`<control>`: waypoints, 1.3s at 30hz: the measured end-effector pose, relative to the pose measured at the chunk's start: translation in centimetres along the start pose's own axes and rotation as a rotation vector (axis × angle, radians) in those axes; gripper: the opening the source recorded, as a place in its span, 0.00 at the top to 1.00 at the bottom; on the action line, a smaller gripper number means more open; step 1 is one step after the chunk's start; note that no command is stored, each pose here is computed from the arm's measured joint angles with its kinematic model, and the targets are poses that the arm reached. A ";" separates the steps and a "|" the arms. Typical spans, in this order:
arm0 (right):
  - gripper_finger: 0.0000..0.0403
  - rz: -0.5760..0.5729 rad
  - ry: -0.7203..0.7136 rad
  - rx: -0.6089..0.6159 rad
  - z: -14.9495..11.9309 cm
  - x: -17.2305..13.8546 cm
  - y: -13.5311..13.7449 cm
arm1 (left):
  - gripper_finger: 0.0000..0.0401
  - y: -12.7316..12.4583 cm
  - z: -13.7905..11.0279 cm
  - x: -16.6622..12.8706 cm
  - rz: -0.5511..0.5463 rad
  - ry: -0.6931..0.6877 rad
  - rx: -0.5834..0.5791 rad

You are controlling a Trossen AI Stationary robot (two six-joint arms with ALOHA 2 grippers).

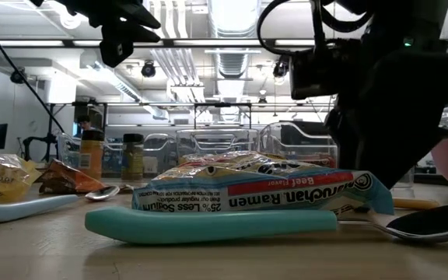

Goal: Pick & Place Food Item
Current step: Put the yellow spoon into the right transparent bin

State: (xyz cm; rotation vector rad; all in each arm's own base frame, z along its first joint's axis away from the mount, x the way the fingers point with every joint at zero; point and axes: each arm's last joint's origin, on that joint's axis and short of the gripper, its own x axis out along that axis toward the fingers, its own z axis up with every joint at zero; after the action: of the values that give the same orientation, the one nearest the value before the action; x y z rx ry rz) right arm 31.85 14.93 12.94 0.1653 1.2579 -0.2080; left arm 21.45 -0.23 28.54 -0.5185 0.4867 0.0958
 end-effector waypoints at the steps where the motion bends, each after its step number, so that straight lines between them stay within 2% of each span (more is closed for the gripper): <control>1: 0.37 -0.001 0.002 0.000 0.0 0.1 0.0 | 0.74 0.0 0.0 0.0 0.000 0.000 0.000; 5: 0.51 -0.008 0.013 -0.003 -0.2 0.9 0.1 | 0.74 0.0 0.0 0.0 0.001 0.003 0.000; 12: 0.83 -0.019 0.018 0.018 -0.2 1.2 -0.1 | 0.74 0.1 -0.2 0.0 0.011 0.020 -0.001; 14: 0.90 -0.020 0.018 0.022 -0.1 1.2 -0.1 | 0.74 0.1 -0.2 0.0 0.011 0.020 0.000; 25: 0.90 -0.035 0.001 0.082 -0.1 -0.3 -0.6 | 0.74 0.2 -0.3 0.0 0.019 0.032 0.003; 31: 0.90 -0.085 0.049 0.092 -0.7 -1.0 -1.2 | 0.74 0.2 -0.4 0.0 0.022 0.038 0.009; 39: 0.90 -0.051 0.020 0.098 -0.6 -2.2 -1.0 | 0.74 0.2 -0.4 0.0 0.022 0.039 0.018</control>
State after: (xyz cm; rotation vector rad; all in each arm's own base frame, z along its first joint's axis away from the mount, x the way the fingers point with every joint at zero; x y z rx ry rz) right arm 30.42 14.23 14.87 0.2202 1.2730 -0.3126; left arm 21.25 -0.23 28.16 -0.4979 0.5305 0.1022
